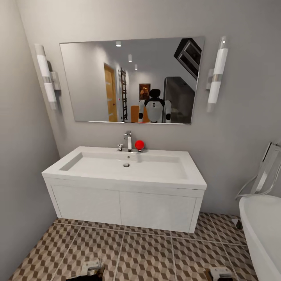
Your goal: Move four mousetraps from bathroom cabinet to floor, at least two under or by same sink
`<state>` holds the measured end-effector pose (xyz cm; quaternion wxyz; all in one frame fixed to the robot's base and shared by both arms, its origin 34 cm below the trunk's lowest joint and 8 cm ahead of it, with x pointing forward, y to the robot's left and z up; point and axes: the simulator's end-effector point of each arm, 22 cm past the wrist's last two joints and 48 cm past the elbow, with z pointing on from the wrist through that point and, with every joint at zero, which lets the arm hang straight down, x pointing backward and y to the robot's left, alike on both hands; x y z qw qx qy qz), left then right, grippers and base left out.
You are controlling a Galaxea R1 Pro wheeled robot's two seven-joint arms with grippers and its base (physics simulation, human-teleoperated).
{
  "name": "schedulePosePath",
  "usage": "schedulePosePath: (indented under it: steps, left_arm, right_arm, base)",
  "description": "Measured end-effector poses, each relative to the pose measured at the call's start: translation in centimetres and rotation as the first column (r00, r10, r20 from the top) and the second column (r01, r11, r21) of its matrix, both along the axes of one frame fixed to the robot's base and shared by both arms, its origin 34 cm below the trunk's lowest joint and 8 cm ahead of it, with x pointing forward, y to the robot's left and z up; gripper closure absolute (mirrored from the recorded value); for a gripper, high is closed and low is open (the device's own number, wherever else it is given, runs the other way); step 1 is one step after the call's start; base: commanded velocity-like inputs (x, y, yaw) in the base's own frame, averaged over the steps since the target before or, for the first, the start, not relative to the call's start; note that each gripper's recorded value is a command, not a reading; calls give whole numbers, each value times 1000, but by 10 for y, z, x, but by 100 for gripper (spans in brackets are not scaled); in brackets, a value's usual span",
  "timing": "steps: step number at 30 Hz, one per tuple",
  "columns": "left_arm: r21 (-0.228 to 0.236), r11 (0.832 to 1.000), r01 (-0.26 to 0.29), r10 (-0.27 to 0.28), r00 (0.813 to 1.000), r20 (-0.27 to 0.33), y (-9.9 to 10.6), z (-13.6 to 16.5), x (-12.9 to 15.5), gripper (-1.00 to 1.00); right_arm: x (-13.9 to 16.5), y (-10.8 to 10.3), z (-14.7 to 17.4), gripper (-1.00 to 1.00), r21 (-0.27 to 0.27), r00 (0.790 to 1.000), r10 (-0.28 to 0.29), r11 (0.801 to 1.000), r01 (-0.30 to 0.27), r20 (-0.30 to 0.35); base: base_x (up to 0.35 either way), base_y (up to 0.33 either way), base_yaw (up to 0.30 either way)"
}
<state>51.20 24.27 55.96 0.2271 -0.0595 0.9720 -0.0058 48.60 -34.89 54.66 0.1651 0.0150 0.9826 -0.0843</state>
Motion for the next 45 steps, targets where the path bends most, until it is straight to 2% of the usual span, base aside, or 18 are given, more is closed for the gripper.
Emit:
schedulePosePath:
  steps: [3, 11, 16, 19, 22, 27, 45]
  left_arm:
    - [7, 1000, -2, 2, 1000, -11, 2, -8, -8, 100]
    - [7, 1000, -5, 5, 999, 35, 0, -3, 2, 100]
    - [-21, 1000, 3, -1, 996, 93, -21, 18, 24, 100]
    - [-44, 999, 14, -10, 996, 86, -39, 22, 26, 100]
    - [-54, 998, 20, -16, 997, 76, -46, 24, 25, 100]
    - [-55, 998, 22, -18, 997, 69, -48, 23, 24, 100]
    - [-50, 999, 21, -18, 998, 56, -43, -12, 18, 100]
  right_arm:
    - [0, 0, 0, 100, -3, 1000, -8, 1000, 8, 4]
    - [-3, 0, -7, 100, -8, 999, 2, 1000, -1, 34]
    - [0, -4, -5, 100, -14, 999, 8, 1000, -8, 46]
    - [1, -4, -5, 100, -15, 999, 11, 1000, -10, 46]
    - [1, -5, -4, 100, -16, 999, 11, 1000, -11, 44]
    - [1, -5, -4, 100, -15, 999, 13, 1000, -12, 43]
    - [-1, -3, -36, 100, -13, 999, 17, 1000, -16, 42]
  base:
    - [0, 0, 0]
    - [0, 0, 0]
    - [0, 0, 0]
    - [0, 0, 0]
    - [0, 0, 0]
    - [0, 0, 0]
    - [0, 0, 0]
